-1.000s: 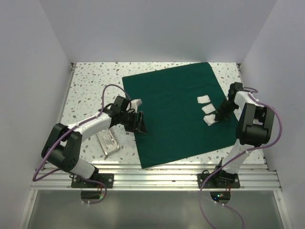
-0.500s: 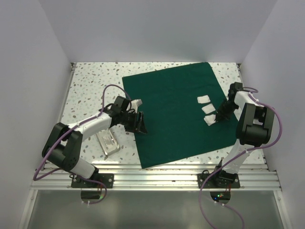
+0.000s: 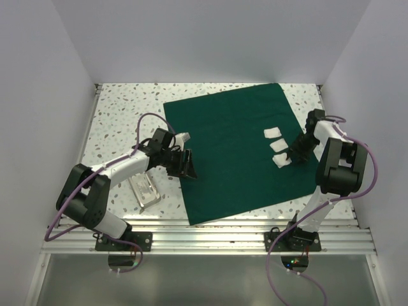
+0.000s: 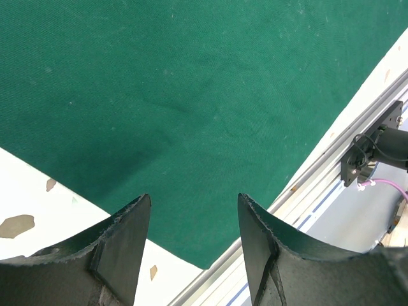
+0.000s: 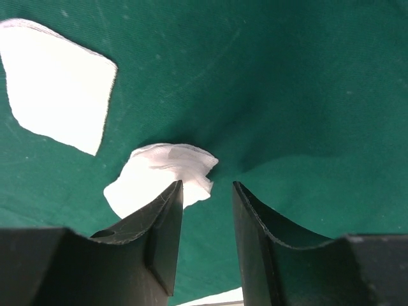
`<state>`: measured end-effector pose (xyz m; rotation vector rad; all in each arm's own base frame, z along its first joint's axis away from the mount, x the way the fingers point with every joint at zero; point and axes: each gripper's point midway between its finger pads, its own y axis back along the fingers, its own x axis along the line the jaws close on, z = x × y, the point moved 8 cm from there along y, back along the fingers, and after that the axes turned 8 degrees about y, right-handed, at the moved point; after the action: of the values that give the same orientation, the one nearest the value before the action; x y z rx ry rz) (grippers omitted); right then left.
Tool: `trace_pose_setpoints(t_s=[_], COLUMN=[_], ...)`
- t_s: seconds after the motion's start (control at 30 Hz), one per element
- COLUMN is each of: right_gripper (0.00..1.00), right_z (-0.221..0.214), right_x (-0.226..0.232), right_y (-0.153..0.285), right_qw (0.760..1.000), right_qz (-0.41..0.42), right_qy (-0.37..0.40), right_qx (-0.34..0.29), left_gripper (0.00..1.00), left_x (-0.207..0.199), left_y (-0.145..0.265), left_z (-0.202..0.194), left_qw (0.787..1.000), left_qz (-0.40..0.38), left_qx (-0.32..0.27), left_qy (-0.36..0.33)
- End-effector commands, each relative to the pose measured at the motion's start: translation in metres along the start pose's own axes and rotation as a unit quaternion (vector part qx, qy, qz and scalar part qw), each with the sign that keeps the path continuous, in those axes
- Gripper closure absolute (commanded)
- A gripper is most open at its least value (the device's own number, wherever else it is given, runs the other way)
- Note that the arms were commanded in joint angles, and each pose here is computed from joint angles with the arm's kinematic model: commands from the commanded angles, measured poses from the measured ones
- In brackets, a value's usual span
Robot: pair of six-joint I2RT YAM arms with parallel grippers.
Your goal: Prepare the surgical pack
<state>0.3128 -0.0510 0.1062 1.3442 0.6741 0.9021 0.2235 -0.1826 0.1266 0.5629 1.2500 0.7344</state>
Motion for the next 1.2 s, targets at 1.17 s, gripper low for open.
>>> trace_pose_setpoints(t_s=[1.17], right_gripper=[0.59], right_z=[0.013], right_x=[0.006], right_y=[-0.024], right_qw=[0.998], right_qz=[0.039], right_qy=[0.042], right_qx=[0.003], left_gripper=[0.39], left_x=[0.002], left_y=[-0.003], left_z=[0.004], left_qw=[1.0], left_qz=[-0.013], left_qx=[-0.006], left_qy=[0.0])
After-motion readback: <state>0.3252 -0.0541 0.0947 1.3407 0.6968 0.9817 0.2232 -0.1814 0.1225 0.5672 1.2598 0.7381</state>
